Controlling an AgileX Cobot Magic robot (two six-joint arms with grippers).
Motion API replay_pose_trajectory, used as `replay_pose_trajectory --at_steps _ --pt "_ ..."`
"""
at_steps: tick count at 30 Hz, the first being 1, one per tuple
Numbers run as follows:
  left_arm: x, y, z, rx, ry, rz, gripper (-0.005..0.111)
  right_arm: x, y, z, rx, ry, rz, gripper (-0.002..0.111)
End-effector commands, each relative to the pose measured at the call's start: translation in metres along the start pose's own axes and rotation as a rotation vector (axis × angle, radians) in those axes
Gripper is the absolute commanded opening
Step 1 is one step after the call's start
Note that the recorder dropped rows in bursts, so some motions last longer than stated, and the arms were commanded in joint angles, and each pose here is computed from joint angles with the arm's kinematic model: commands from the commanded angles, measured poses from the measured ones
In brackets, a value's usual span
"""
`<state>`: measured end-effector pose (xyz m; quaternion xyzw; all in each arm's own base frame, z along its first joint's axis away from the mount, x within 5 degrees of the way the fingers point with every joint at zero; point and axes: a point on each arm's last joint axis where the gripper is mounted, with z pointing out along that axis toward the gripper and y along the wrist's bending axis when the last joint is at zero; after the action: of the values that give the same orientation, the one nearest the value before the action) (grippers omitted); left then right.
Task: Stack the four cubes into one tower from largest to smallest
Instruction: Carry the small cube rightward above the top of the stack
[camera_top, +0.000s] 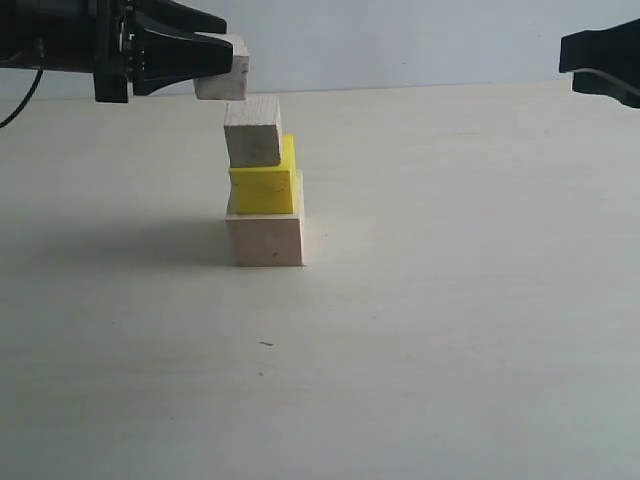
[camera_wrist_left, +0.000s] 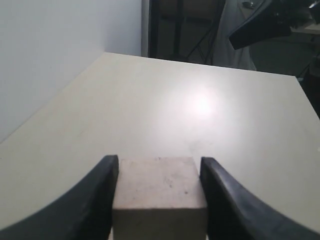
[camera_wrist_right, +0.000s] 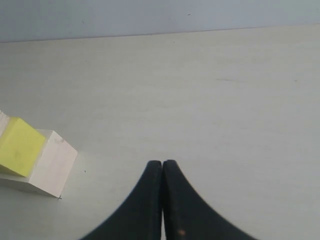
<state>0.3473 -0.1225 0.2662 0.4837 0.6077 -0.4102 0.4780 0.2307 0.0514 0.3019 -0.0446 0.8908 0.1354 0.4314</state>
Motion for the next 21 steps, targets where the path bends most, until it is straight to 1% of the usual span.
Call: replay_pose_trajectory --at_steps 1,5,8,15,21 --pt "-0.004 0.000 0.001 0.001 -0.023 -0.011 0.000 -0.001 0.000 -0.001 0.002 -0.013 -0.007 0.000" --pt "-0.008 0.004 -0.001 -0.033 -0.075 0.033 0.000 -0.001 0.000 -0.001 0.002 -0.013 -0.007 0.000" --pt "-0.008 0.008 -0.001 -0.054 -0.108 0.042 0.000 -0.001 0.000 -0.001 0.003 -0.015 -0.007 0.000" --pt "0.003 0.022 0.010 -0.022 -0.064 0.048 0.000 -0.001 -0.001 -0.001 0.003 -0.017 -0.007 0.000" --pt "-0.004 0.020 0.020 0.007 -0.065 0.078 0.000 -0.001 -0.001 -0.001 0.003 -0.017 -0.007 0.000"
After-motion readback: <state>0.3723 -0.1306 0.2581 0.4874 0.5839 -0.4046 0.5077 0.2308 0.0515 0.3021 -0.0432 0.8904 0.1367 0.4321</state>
